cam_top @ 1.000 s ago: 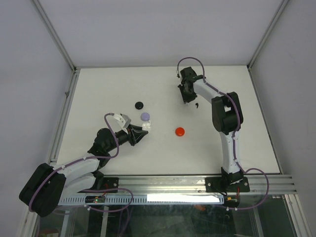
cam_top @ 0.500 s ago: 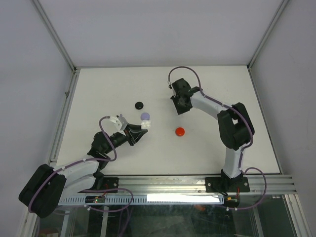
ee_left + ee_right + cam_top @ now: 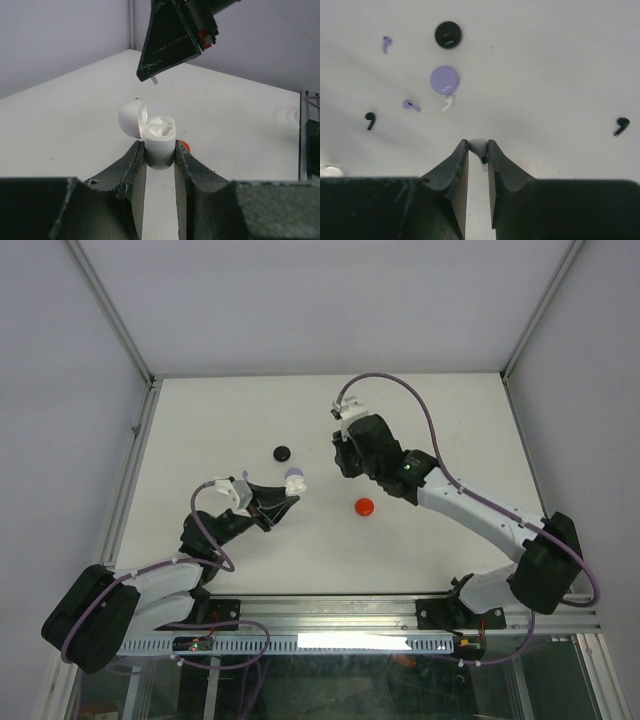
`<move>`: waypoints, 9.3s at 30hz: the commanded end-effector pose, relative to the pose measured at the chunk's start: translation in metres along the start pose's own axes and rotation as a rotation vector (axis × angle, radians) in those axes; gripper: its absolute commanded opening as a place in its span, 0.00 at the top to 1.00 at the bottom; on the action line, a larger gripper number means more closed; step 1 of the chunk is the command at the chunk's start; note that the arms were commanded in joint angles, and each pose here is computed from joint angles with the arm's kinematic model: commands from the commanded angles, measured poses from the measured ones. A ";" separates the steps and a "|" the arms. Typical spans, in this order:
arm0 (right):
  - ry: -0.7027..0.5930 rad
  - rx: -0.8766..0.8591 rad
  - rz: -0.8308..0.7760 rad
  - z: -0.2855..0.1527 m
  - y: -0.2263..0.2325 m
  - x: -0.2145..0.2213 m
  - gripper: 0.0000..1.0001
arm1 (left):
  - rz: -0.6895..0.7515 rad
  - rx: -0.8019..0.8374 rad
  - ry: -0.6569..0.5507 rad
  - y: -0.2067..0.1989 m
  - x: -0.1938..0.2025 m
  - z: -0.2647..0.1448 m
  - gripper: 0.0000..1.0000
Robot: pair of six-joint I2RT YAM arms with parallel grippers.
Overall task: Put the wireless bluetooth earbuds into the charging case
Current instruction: Place the earbud in the charging case, then pick up the earbud from the center of the board, then place the earbud in the charging case.
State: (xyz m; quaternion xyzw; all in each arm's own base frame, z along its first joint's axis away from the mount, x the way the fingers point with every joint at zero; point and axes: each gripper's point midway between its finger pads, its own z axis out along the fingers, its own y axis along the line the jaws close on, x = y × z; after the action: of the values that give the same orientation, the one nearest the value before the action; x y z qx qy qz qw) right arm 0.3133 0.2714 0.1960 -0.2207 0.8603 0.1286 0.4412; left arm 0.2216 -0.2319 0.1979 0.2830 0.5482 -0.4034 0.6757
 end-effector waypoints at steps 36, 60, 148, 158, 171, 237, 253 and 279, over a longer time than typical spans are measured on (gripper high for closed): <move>-0.674 -0.639 -0.052 -0.121 0.159 -0.052 0.80 | 0.335 0.227 -0.276 -0.038 -0.064 0.000 1.00; -0.601 -0.556 -0.042 -0.096 0.155 -0.031 0.70 | 0.244 0.142 -0.326 -0.029 -0.081 -0.001 1.00; 0.379 0.013 -0.102 0.073 0.031 0.150 0.79 | 0.082 -0.470 -0.064 0.072 -0.015 -0.039 1.00; 0.480 -0.058 -0.120 0.065 0.035 0.150 0.67 | 0.084 -0.429 -0.051 0.066 -0.012 -0.034 1.00; 0.530 -0.082 -0.141 0.079 0.034 0.160 0.71 | 0.081 -0.395 -0.034 0.062 -0.009 -0.029 1.00; -0.742 -0.333 -0.417 -0.130 0.132 -0.072 0.82 | -0.109 0.188 -0.187 -0.037 -0.071 0.014 1.00; -0.676 -0.330 -0.475 -0.114 0.138 -0.054 0.81 | -0.174 0.190 -0.207 -0.041 -0.081 0.011 1.00; -0.653 -0.486 -0.498 -0.121 0.157 -0.032 0.72 | -0.229 0.149 -0.200 -0.034 -0.082 0.015 1.00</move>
State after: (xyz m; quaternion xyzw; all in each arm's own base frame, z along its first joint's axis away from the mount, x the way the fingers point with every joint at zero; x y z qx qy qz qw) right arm 0.1815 0.3627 0.2879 -0.4629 0.5606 0.2429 0.6422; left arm 0.1963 -0.2457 0.2508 0.2323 0.5177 -0.5369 0.6244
